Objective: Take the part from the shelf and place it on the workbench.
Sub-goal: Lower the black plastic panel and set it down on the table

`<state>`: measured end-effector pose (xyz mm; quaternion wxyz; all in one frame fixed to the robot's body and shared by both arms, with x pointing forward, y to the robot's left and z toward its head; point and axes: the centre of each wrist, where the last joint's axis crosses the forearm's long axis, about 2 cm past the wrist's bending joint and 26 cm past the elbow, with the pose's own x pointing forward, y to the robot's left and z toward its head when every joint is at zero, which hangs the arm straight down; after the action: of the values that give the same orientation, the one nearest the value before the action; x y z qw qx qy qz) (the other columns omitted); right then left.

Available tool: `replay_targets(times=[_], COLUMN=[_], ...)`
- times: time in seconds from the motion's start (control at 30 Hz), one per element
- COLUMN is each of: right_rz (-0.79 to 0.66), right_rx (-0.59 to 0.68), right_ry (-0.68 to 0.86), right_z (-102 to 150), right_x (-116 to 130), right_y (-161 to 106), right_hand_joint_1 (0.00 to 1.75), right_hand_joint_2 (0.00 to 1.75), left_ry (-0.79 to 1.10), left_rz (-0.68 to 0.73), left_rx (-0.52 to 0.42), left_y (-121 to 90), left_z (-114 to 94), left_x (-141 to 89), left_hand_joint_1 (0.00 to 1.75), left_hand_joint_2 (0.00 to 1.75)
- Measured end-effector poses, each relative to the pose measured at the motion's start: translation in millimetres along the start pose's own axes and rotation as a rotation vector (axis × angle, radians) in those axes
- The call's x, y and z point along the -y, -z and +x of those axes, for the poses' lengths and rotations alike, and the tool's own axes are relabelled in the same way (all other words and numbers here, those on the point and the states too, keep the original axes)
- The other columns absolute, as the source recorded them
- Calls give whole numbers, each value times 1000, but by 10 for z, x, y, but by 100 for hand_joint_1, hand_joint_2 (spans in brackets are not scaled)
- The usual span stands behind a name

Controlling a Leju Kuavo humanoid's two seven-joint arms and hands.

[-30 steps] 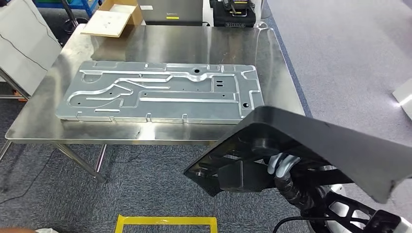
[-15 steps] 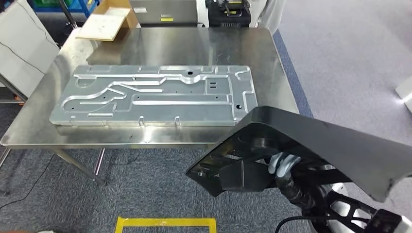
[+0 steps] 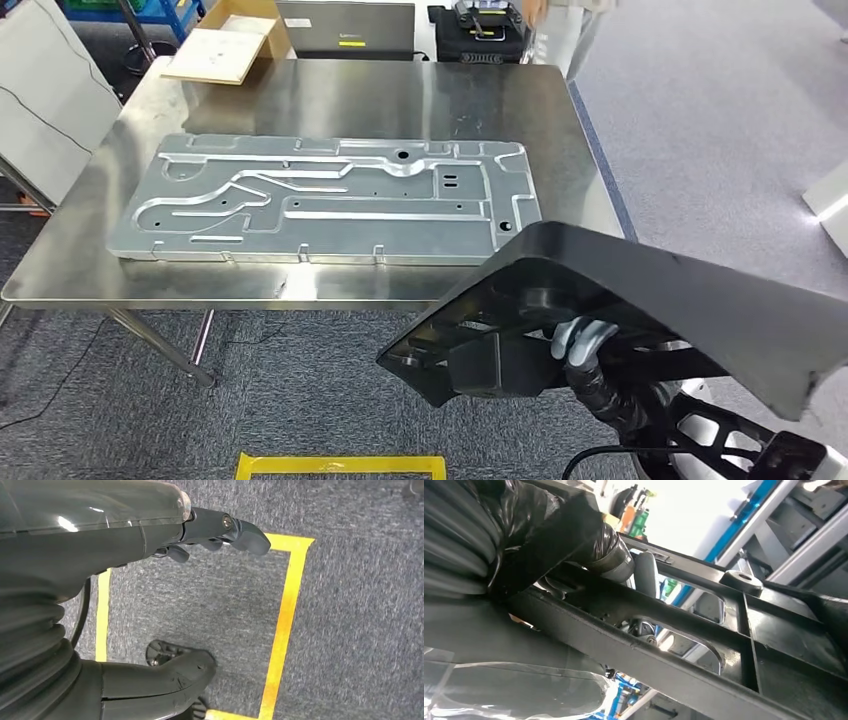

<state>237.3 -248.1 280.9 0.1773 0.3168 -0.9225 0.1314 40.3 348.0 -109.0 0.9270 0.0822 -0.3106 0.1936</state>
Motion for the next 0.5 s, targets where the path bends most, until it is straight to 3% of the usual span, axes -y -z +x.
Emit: replay_targets(times=[0.5], right_rz=[1], right_rx=[4], right_ry=[2], right_z=[4], right_x=[-1], right_y=[6], right_hand_joint_1=[175], right_hand_joint_2=[175], left_ry=[-3], left_rz=[-7], left_rx=[1], left_y=[0], left_z=[-1], left_x=[20], left_hand_joint_1=[0], left_hand_joint_2=[175])
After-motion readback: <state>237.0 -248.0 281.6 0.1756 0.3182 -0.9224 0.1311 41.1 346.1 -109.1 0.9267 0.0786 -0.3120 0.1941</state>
